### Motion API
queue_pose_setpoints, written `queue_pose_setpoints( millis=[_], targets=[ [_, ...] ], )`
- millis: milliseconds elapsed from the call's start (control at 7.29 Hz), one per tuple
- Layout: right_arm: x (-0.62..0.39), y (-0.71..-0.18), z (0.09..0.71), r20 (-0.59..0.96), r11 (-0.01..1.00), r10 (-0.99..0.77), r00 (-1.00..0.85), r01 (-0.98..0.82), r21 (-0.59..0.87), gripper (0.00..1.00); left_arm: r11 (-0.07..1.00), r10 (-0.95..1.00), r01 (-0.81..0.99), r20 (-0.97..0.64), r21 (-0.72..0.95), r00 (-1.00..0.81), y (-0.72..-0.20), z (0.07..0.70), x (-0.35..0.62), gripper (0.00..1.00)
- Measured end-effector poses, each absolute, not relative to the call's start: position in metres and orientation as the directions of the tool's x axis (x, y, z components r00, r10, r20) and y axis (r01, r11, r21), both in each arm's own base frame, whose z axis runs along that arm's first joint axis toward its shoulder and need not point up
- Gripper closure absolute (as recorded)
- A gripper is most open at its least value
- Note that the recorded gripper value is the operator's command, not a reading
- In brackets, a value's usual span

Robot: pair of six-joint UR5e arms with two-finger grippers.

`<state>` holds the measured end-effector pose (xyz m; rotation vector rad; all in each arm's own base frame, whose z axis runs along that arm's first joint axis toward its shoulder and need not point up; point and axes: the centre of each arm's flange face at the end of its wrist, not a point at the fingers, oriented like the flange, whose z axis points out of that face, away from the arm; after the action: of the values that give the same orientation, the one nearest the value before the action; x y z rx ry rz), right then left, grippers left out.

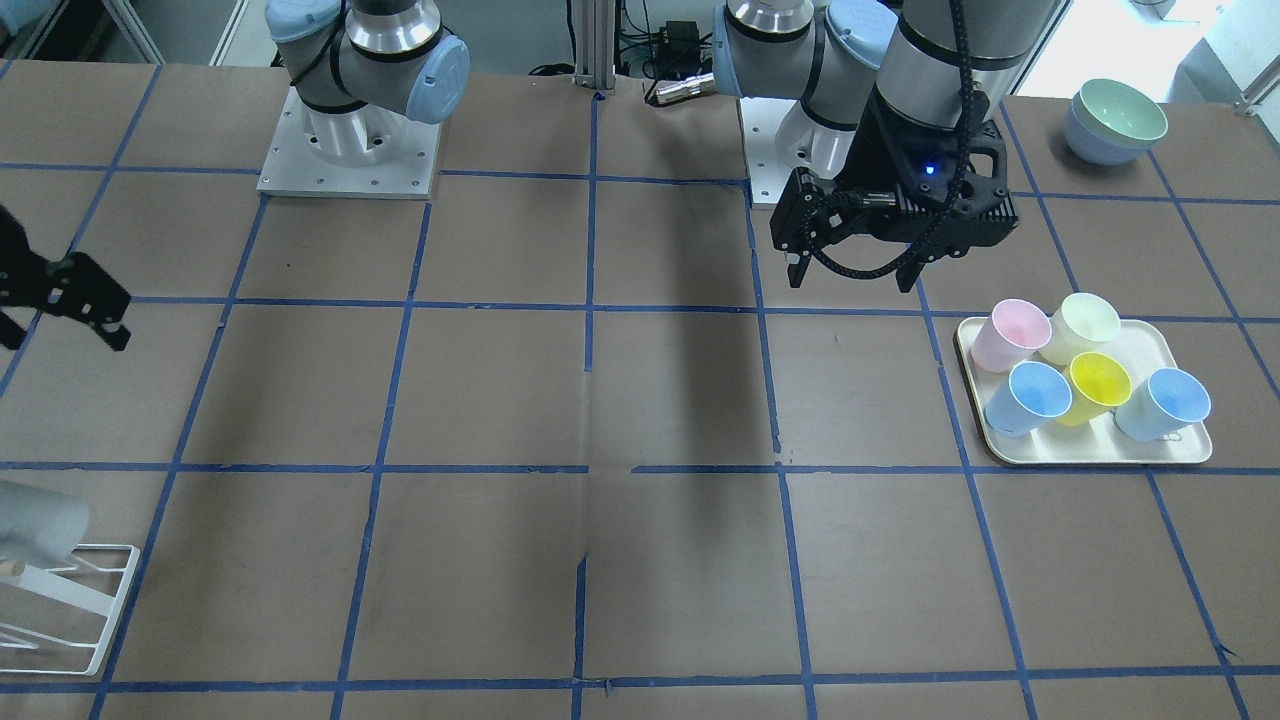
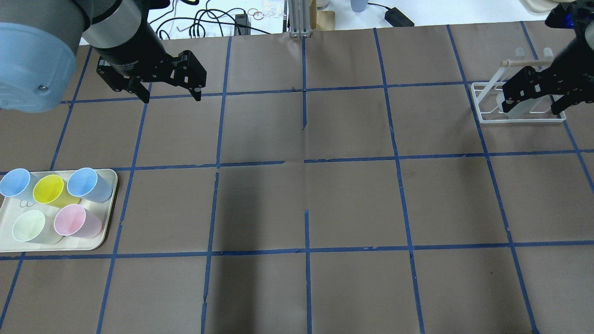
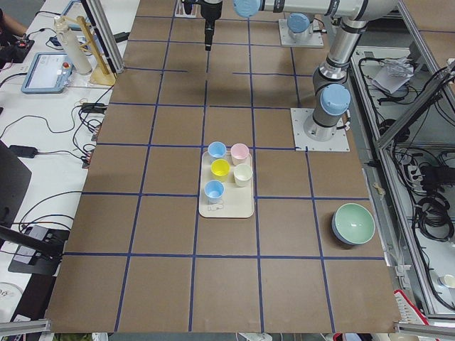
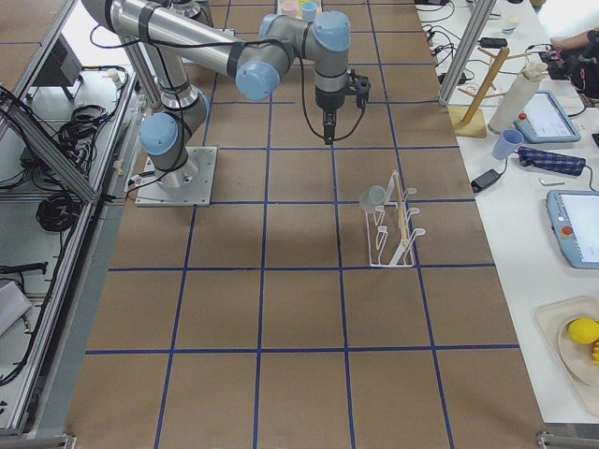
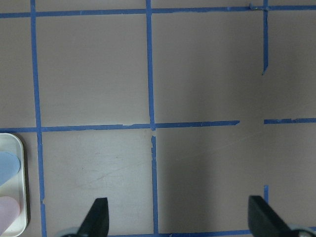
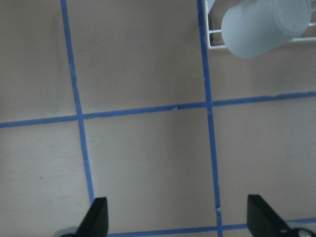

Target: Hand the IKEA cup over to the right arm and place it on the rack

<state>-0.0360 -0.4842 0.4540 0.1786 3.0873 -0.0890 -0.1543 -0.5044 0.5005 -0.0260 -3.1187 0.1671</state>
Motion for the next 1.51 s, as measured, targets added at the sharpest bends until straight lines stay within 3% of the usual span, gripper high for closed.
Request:
queue_pose_setpoints(
  millis=[412, 686, 1510],
  targets=[
    [0.073, -0.430, 0.504, -0.040, 0.982, 0.169, -0.985, 0.172, -0.074, 0.00, 0.994, 0.016, 0.014, 0.017, -0.106, -1.000, -0.504, 0.500, -0.154, 0.00],
    [0.121, -0.413, 0.504, -0.002, 0.989, 0.128, -0.992, 0.128, -0.070, 0.00, 0.994, 0.016, 0.014, 0.018, -0.106, -1.000, -0.504, 0.500, -0.154, 0.00],
    [0.128, -0.415, 0.483, 0.005, 0.997, 0.071, -0.997, 0.071, -0.032, 0.00, 0.994, 0.016, 0.014, 0.017, -0.105, -1.000, -0.504, 0.500, -0.154, 0.00]
  ],
)
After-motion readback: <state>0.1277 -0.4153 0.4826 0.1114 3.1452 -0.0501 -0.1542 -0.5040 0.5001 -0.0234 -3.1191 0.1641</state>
